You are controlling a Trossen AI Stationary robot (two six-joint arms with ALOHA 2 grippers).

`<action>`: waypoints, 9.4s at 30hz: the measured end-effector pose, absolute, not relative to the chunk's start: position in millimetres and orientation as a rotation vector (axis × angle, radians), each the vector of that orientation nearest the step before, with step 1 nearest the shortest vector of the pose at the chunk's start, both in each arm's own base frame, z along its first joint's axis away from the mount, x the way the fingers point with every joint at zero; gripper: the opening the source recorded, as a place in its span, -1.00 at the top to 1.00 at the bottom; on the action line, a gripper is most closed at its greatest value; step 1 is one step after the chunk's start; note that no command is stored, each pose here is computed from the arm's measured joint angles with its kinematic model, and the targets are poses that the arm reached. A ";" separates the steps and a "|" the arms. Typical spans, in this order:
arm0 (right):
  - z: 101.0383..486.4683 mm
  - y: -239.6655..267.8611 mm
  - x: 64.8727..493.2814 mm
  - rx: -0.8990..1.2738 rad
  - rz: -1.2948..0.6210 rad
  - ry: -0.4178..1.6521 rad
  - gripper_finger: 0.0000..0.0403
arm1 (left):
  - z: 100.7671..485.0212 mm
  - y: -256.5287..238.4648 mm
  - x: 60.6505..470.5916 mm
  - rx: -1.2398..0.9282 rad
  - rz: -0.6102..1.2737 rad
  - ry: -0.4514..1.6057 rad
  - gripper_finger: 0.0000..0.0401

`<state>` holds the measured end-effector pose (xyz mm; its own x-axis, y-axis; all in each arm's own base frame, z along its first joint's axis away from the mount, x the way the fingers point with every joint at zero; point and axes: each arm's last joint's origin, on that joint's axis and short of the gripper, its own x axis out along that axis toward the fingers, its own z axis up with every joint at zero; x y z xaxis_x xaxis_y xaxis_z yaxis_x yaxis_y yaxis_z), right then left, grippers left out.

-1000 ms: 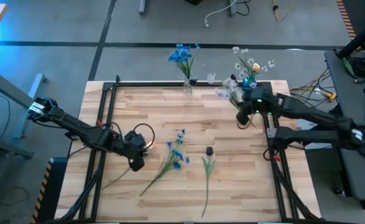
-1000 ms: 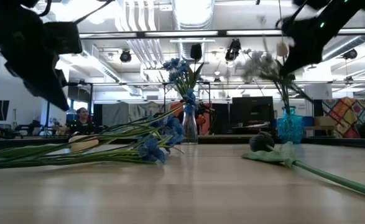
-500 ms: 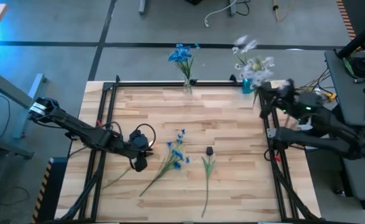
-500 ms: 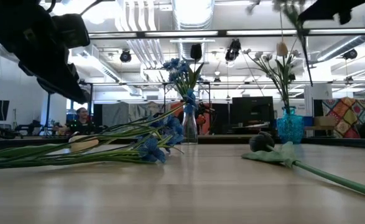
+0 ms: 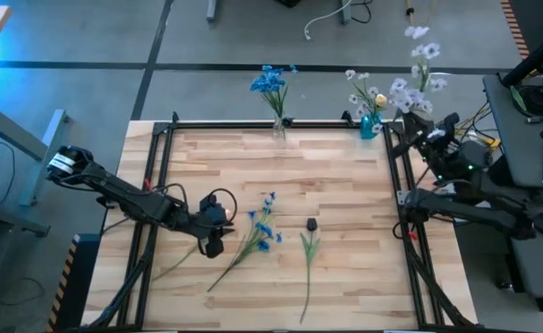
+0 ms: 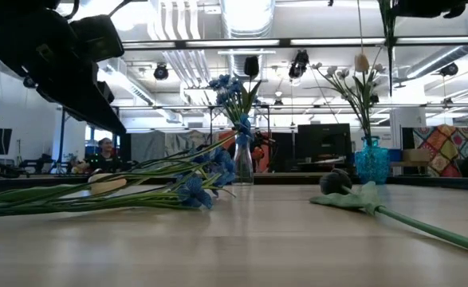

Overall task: Sort flowers into vase by color
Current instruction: Put the white flowers into the blue vase, then put the blue flowers into the transparent vase

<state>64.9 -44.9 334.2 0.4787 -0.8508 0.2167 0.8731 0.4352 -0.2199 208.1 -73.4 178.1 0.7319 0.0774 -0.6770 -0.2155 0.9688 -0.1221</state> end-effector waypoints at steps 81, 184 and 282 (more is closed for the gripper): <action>225.0 -123.2 104.9 -0.266 -1.376 -0.086 0.91 | 176.6 -0.3 219.3 -0.100 0.069 0.333 0.63; 412.1 -90.7 107.4 0.072 -1.051 0.379 -0.08 | 141.4 -115.8 293.1 -0.246 0.124 1.402 0.86; 416.3 -35.2 180.5 -0.257 -0.605 0.328 0.91 | 211.0 235.6 320.8 0.251 0.412 0.110 0.24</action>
<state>180.5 -35.2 416.3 0.7736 -0.5925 -0.2246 0.5120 0.7934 -0.3292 320.8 235.6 211.0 0.9108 0.4093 -0.0550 -0.3822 0.8859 0.2629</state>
